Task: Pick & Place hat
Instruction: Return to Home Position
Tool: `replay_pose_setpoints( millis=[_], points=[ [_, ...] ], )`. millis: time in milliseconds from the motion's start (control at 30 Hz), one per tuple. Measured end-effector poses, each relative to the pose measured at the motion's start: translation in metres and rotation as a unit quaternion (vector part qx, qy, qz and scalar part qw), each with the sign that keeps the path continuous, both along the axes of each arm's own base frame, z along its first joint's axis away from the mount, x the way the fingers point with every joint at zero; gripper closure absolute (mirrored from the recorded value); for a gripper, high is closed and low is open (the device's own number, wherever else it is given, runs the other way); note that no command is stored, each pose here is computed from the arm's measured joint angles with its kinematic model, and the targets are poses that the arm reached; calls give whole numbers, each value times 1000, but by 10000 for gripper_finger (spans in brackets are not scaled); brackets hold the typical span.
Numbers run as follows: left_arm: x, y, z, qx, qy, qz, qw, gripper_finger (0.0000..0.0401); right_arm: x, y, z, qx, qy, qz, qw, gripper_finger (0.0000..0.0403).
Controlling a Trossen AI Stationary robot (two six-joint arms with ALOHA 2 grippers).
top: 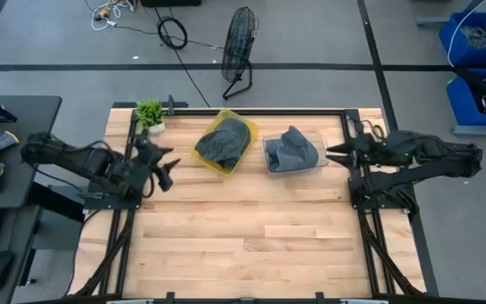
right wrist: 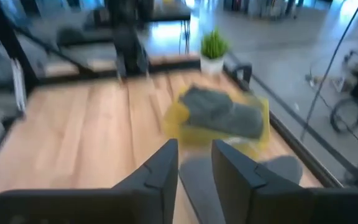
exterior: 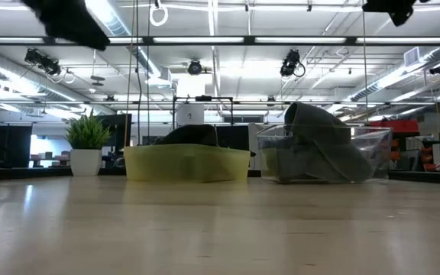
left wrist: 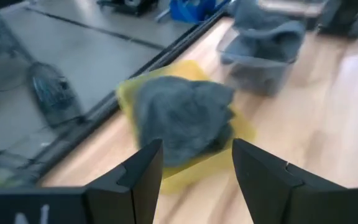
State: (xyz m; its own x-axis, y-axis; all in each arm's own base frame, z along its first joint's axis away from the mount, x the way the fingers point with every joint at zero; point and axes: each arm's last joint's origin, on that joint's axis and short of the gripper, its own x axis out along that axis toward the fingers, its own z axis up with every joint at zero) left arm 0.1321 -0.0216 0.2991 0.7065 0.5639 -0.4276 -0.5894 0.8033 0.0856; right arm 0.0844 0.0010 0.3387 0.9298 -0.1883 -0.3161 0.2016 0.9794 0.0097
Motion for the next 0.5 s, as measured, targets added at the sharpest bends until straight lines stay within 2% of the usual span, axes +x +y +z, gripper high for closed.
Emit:
replay_pose_setpoints(
  millis=[67,200,333,500],
  points=[
    [-4,-1,-19,-12,-40,-12,999,204,-8,-1,-8,-1,-39,2,999,303],
    [-9,-2,-49,28,-72,-56,995,204,-13,0,-32,-13,-88,31,996,303],
    [-17,0,-52,62,-125,-75,987,204,-13,2,-57,-36,-120,76,989,303],
    [-33,7,-54,88,-170,-83,978,204,-11,4,-83,-30,-172,95,980,303]
  ],
)
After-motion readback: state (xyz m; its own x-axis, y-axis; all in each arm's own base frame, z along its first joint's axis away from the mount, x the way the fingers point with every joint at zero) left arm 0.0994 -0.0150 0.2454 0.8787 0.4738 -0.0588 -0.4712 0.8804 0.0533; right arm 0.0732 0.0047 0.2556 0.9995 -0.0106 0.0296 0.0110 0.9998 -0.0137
